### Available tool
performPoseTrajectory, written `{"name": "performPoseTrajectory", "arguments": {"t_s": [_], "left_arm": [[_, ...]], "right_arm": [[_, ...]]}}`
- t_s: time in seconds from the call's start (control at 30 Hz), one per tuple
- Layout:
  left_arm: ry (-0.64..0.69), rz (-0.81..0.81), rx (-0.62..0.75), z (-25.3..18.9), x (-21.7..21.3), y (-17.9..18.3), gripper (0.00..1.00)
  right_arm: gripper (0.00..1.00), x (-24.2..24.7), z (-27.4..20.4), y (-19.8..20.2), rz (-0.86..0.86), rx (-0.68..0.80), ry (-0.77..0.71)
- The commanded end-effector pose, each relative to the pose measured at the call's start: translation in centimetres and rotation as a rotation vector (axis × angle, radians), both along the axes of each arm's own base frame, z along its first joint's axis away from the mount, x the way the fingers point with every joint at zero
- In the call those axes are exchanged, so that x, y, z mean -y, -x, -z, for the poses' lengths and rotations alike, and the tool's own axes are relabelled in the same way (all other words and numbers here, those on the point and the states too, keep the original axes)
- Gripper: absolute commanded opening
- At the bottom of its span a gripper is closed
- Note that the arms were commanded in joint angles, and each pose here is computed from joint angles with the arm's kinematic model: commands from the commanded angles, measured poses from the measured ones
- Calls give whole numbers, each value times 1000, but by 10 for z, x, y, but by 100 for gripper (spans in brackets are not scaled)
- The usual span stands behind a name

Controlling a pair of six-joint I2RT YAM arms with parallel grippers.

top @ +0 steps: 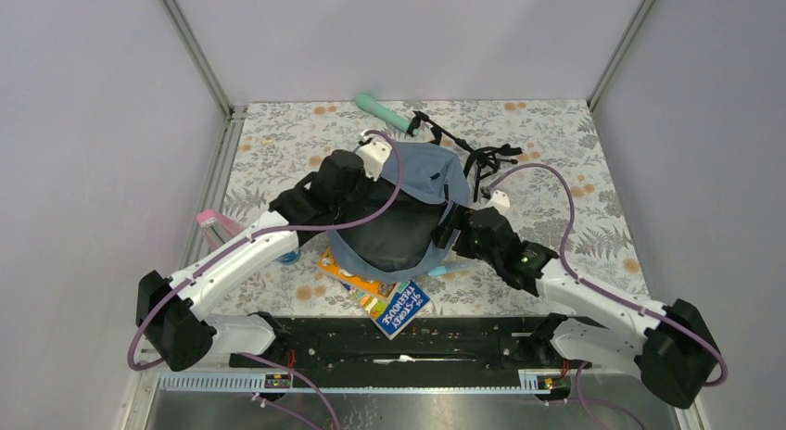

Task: Pack the student bag
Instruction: Unzip the student bag at the center of the board.

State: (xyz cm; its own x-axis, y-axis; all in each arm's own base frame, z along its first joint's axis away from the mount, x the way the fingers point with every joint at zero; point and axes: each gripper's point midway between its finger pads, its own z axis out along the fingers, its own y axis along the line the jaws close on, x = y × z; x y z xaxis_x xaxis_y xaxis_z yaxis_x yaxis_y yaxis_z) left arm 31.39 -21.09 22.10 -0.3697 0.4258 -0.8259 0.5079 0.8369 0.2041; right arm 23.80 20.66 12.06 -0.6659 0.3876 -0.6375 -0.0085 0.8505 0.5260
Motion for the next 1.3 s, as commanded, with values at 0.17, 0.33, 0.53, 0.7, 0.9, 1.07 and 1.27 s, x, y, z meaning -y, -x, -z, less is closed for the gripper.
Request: {"name": "performPoseTrajectory", "arguments": {"t_s": [0.17, 0.33, 0.53, 0.7, 0.9, 1.07, 1.27], "left_arm": [[162, -52, 168, -81, -10, -7, 0], [234, -58, 223, -119, -15, -10, 0], [255, -105, 298, -149, -33, -8, 0], [237, -145, 332, -144, -49, -4, 0], [201, -159, 305, -121, -53, -6, 0], [176, -153, 246, -93, -49, -18, 0], [137, -258, 169, -67, -70, -35, 0]], "right_arm": [[31, -66, -68, -50, -74, 122, -161], [8, -73, -125, -72, -70, 256, -168], [0, -88, -146, -99, -107, 291, -129], [0, -103, -115, -131, -146, 279, 1], [0, -111, -93, -172, -142, 260, 78], [15, -106, -97, -193, -131, 271, 125], [93, -82, -114, -171, -215, 302, 205]]}}
